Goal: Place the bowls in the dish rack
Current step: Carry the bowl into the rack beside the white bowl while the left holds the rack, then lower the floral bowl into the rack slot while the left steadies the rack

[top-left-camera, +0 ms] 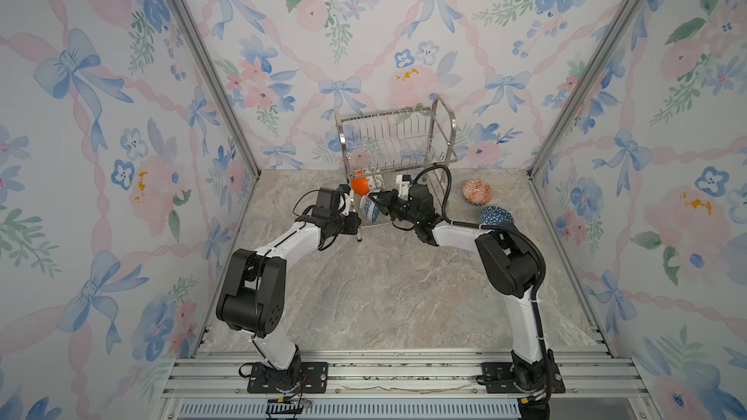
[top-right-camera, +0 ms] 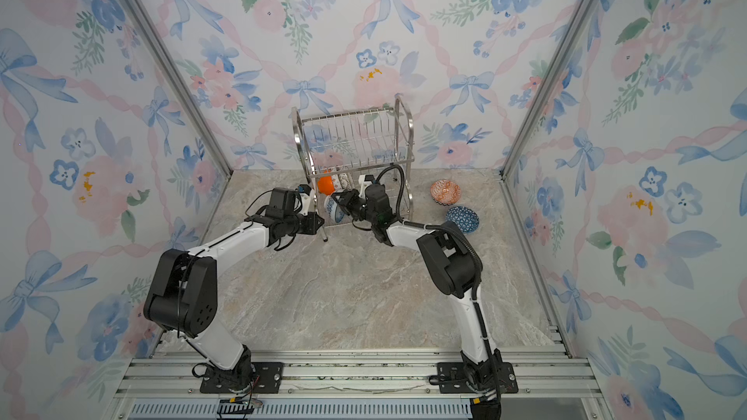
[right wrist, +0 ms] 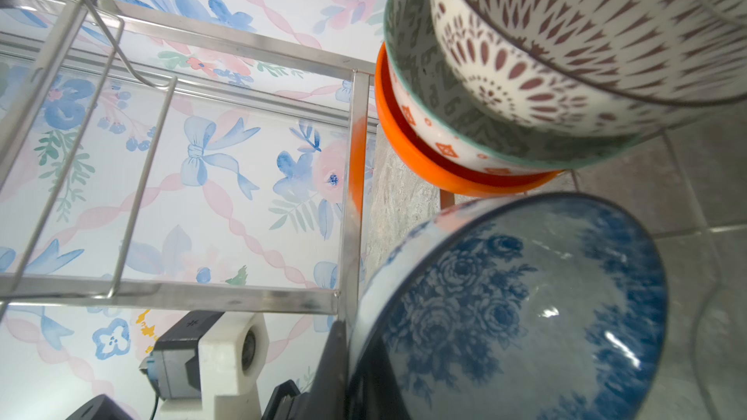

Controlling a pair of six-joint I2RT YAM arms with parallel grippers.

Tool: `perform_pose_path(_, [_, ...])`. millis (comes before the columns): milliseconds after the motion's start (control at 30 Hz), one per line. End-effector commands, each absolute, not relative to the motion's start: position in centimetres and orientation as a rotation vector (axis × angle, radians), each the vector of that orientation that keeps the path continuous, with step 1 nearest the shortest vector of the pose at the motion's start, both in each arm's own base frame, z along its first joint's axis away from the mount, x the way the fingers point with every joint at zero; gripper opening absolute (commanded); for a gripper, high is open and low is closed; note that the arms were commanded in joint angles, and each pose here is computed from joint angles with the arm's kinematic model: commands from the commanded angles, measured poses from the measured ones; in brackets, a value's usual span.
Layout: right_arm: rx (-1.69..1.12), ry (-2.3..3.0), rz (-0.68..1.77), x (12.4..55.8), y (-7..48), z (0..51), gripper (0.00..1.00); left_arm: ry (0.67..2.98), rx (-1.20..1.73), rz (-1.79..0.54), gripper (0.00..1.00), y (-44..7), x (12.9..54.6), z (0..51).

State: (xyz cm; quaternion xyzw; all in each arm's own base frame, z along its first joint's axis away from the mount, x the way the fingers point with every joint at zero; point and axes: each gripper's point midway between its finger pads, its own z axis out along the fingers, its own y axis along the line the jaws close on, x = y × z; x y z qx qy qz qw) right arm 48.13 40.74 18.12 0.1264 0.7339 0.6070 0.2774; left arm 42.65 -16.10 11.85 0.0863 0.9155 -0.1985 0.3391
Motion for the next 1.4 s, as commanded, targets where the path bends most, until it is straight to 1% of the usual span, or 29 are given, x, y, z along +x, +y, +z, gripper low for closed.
perform_pose_path(0, [0.291,1.886,1.722,48.2,42.0,20.3,0.0,2.535,0.183,-0.617,0.0,-16.1,39.3,9.4])
perform_pose_path(267, [0.275,1.876,1.764,48.4,42.7,20.5,0.0,2.538,0.185,-0.614,0.0,-16.1,39.3,9.3])
perform_pose_path(733, [0.242,1.924,1.8,47.6,43.1,18.9,0.0,2.538,0.183,-0.614,0.0,-16.1,39.4,9.3])
perform_pose_path(1067, [0.225,1.943,1.777,47.6,42.5,18.5,0.0,2.537,0.185,-0.608,0.0,-16.0,39.3,9.3])
perform_pose_path(1367, [0.115,2.039,1.686,46.8,42.4,18.3,0.01,2.526,0.178,-0.587,0.0,-15.4,39.6,9.6])
